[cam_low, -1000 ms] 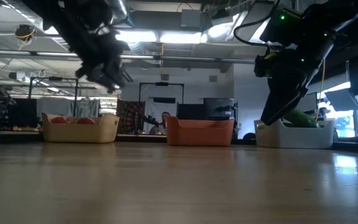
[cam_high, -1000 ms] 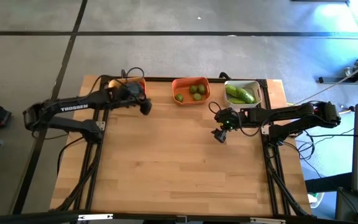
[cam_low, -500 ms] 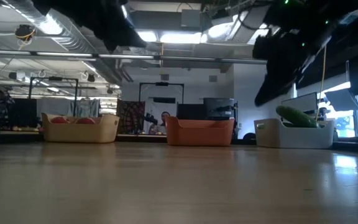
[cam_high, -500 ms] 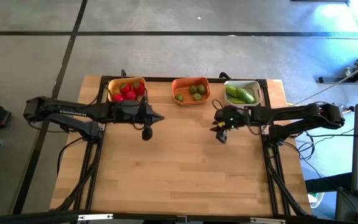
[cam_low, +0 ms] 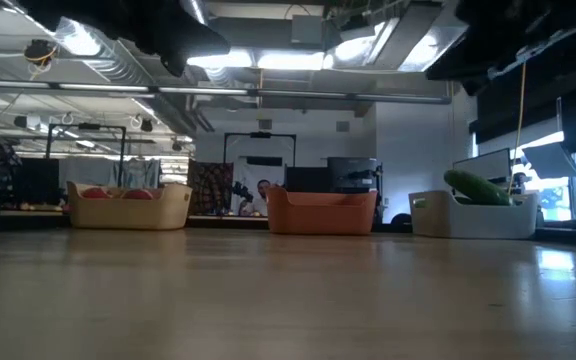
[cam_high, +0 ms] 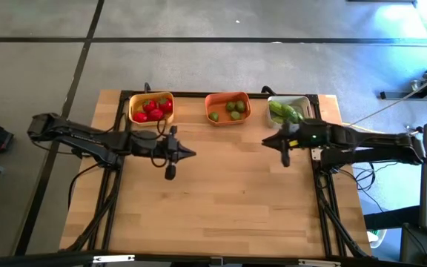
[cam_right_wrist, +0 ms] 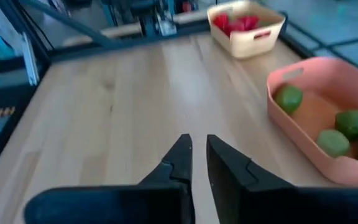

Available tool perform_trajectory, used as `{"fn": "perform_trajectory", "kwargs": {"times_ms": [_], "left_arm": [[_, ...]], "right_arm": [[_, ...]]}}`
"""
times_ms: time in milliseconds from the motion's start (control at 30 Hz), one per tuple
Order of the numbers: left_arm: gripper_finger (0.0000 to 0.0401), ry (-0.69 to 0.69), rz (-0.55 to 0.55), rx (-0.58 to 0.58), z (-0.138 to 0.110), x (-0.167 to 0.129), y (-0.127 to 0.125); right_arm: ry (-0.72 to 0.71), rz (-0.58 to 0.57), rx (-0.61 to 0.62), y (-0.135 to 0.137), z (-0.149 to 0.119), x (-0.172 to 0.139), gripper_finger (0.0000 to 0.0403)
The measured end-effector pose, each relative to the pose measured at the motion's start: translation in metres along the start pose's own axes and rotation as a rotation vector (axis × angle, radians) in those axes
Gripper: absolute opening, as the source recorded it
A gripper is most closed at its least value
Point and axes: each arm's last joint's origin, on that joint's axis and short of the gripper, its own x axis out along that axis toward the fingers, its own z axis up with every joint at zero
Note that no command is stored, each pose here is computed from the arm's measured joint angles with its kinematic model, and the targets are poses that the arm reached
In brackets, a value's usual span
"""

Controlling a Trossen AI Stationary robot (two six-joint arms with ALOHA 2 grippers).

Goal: Sort produce into baskets
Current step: Return to Home Position

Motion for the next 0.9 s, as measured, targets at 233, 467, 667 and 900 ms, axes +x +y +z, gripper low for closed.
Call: {"fn": "perform_trajectory", "kwargs": {"times_ms": [233, 467, 667, 900], "left_arm": [[0.0005, -0.097, -0.011, -0.008, -0.007, -0.018, 0.001], [0.0014, -0.133, -0.007, -0.003, -0.012, -0.032, 0.004], [0.0015, -0.123, -0.014, -0.081, -0.013, -0.034, 0.003], [0.0015, -0.127, 0.011, -0.064, -0.036, -0.032, 0.004]], "right_arm": [[-0.227, 0.027, -0.012, -0.003, -0.031, -0.026, 0.0039], [-0.315, 0.042, 0.017, -0.008, -0.071, -0.032, 0.004], [-0.253, 0.036, 0.046, -0.01, -0.086, -0.031, 0.004], [-0.204, 0.029, 0.038, -0.011, -0.09, -0.03, 0.004]]}}
